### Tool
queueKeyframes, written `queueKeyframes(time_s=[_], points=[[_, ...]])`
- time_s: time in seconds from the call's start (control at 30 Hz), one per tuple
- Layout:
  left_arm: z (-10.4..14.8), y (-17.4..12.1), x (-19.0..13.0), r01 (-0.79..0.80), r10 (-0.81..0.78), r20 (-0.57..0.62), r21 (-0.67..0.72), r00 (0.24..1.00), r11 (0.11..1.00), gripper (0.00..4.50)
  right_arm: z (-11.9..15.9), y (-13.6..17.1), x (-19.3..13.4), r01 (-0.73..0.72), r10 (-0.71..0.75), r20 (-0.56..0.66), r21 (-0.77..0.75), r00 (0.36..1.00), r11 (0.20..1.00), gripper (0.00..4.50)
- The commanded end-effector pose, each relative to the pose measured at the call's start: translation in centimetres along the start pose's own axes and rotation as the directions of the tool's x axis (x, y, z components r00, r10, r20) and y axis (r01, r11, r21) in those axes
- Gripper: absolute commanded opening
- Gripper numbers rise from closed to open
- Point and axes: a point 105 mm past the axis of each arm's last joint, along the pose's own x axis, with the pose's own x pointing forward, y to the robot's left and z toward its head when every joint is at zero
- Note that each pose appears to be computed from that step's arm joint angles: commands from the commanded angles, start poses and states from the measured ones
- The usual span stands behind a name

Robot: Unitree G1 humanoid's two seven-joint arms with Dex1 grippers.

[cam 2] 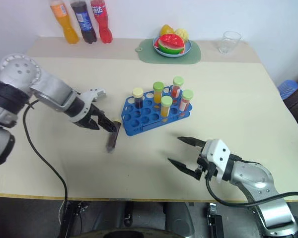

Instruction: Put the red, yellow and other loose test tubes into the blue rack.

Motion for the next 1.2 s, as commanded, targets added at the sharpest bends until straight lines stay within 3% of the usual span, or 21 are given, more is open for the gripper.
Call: queueKeyframes(time_s=[0.03, 0.33, 0.43, 0.63, 0.87, 1.0, 1.1, 1.17, 1.2], points=[[0.9, -0.3, -0.4, -0.017, 0.017, 0.029, -0.012, 0.999, 1.000, 4.31, 1.2, 0.1, -0.3, -0.038, 0.040, 0.021, -0.080, 0.999, 0.996, 3.76], [1.6, -0.3, 1.8, -0.104, 0.104, -0.002, -0.041, 0.995, 0.994, 4.31, 1.6, -0.5, 0.3, -0.063, 0.066, 0.031, -0.112, 0.997, 0.992, 3.76], [1.4, 0.0, 1.9, -0.123, 0.123, -0.006, -0.043, 0.992, 0.991, 3.55, 1.6, -0.4, 0.3, -0.067, 0.071, 0.031, -0.110, 0.997, 0.992, 3.76], [0.9, 0.2, 1.9, -0.113, 0.113, -0.003, -0.032, 0.994, 0.993, 0.90, 1.4, -0.4, 0.2, -0.065, 0.068, 0.027, -0.097, 0.997, 0.993, 3.76], [-0.9, 0.5, -0.1, -0.018, 0.017, 0.043, 0.021, 0.999, 1.000, 0.90, 1.2, -1.1, 0.5, -0.062, 0.066, 0.038, -0.089, 0.997, 0.994, 3.76], [-1.8, 0.4, -3.0, 0.019, -0.037, 0.185, 0.098, 0.982, 0.995, 0.90, 1.1, -1.6, 0.9, -0.061, 0.065, 0.048, -0.084, 0.997, 0.995, 3.76], [-0.9, -0.4, -5.1, -0.035, -0.075, 0.437, 0.238, 0.896, 0.971, 0.90, 1.1, -1.9, 1.2, -0.054, 0.058, 0.060, -0.081, 0.996, 0.995, 3.76], [-1.0, -1.5, -5.8, -0.030, -0.180, 0.522, 0.369, 0.834, 0.929, 0.90, 1.1, -2.1, 1.3, -0.049, 0.055, 0.064, -0.082, 0.996, 0.995, 3.76], [-0.6, -2.9, -6.7, 0.030, -0.328, 0.579, 0.462, 0.746, 0.886, 0.90, 1.1, -2.2, 1.4, -0.041, 0.047, 0.067, -0.081, 0.997, 0.996, 3.76]])
